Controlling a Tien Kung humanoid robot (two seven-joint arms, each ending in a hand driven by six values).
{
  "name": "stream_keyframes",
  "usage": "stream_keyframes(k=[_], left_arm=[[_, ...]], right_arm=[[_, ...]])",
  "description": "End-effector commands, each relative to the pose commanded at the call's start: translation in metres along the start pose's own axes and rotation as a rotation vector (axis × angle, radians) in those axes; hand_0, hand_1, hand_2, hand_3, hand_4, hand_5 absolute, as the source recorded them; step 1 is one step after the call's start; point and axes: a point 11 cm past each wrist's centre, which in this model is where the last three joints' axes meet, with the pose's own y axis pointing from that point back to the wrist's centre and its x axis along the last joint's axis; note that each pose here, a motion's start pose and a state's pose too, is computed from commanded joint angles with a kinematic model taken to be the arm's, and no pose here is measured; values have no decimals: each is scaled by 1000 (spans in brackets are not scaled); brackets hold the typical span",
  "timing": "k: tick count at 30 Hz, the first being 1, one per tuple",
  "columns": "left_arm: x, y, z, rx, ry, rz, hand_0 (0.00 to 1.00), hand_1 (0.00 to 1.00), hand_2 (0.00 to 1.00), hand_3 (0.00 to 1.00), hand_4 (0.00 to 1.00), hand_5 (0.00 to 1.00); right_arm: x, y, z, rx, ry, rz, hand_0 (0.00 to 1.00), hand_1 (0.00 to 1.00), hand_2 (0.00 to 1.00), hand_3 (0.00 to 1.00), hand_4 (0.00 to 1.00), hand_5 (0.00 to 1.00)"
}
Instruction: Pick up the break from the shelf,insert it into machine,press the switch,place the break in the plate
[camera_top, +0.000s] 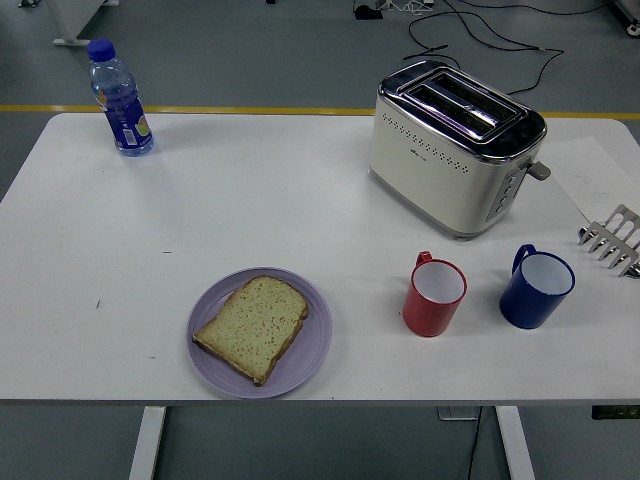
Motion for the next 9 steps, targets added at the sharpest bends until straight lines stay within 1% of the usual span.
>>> stream_keyframes(k=[9], left_arm=[[0,0,-1,3,-1,0,687,665,714,724,466,998]], right_arm=[[1,0,0,-1,-1,1,741,682,704,625,397,233]])
